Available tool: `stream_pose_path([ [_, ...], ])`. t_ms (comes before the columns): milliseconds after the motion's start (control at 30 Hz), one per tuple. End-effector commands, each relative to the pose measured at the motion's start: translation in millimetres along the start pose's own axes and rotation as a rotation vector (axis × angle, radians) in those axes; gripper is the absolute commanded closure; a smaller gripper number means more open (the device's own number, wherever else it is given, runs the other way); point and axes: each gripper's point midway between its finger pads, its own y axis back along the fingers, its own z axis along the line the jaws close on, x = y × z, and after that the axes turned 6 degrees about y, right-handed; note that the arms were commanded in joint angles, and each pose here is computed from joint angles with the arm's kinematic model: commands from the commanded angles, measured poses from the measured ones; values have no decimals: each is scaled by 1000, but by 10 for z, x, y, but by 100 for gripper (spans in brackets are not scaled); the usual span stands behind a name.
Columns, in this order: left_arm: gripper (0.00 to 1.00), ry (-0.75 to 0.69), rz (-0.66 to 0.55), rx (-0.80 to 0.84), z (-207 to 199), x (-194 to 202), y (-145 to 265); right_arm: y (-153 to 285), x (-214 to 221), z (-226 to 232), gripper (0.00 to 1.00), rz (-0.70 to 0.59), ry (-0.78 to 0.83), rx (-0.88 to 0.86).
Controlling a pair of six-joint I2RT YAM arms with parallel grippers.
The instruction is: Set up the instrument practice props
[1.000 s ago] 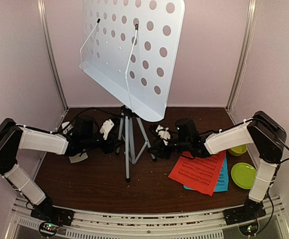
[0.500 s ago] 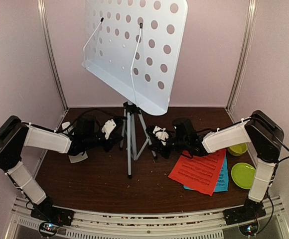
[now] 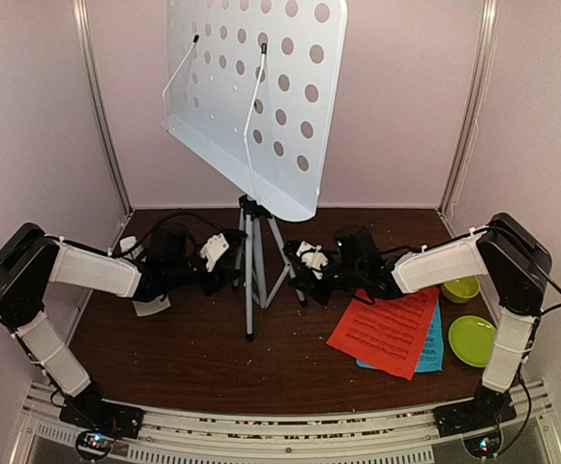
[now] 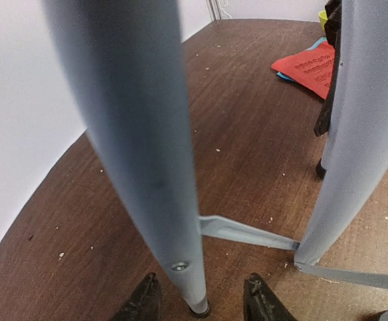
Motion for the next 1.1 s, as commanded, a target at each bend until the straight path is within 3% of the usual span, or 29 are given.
stream_pose_path([
  [0,55,-16,-81,17,21,-212,-111,18,60,-48,100,47,7,15],
  [167,57,-8,-135,-8,88,-269,-204,23,51,-48,100,44,9,14],
  [300,66,-5,-174,-21,118,-315,-243,26,32,-65,100,47,12,19],
  [467,90,-11,-161,-15,112,-295,-259,34,47,-89,100,58,15,28],
  [533,95,-21,-144,-23,112,-250,-250,62,64,-122,100,65,19,45],
  [1067,100,-60,52,-145,556,1,-10,335,311,-599,100,144,-3,152],
])
